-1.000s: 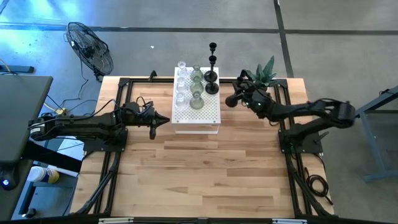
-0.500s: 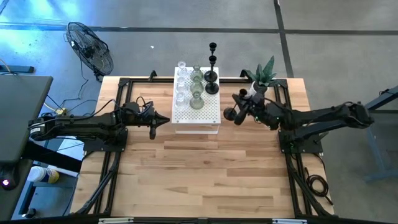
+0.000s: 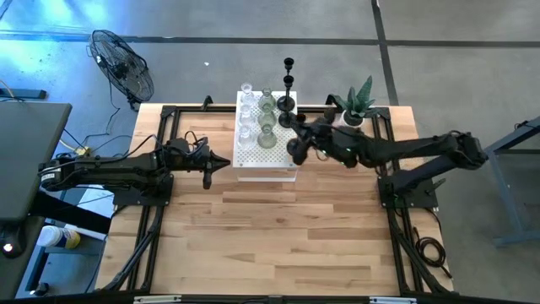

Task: Pick & Place candle stick holders
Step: Put the black candle holder on the shelf aligned with the other black candle holders

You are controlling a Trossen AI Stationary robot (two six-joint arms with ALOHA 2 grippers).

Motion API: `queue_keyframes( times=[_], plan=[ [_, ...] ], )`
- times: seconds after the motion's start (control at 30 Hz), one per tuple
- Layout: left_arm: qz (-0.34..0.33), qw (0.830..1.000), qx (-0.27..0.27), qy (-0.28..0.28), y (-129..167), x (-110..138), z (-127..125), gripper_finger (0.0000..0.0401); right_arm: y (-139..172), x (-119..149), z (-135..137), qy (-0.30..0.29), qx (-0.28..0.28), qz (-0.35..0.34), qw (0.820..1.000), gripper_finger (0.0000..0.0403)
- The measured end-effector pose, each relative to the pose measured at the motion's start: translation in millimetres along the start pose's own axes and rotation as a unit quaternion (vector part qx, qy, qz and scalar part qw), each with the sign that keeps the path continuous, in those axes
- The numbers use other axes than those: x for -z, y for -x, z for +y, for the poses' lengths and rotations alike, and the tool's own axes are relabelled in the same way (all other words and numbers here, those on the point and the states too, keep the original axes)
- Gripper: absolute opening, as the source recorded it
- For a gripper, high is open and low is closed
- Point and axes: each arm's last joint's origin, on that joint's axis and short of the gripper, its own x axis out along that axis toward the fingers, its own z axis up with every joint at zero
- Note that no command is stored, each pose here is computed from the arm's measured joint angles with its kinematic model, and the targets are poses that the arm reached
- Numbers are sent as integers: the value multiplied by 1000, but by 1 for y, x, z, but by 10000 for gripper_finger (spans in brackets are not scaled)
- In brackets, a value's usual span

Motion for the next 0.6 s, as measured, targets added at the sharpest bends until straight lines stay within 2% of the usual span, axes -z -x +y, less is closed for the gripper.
queue_keyframes(
  times=[0.27,0.6],
  plan=[
    [0,1000,0,0,0,0,0,23,-44,8,-13,5,9,26,1000,2],
    [0,1000,1,0,0,0,0,23,-55,13,-22,-6,6,25,1000,2]
  ],
)
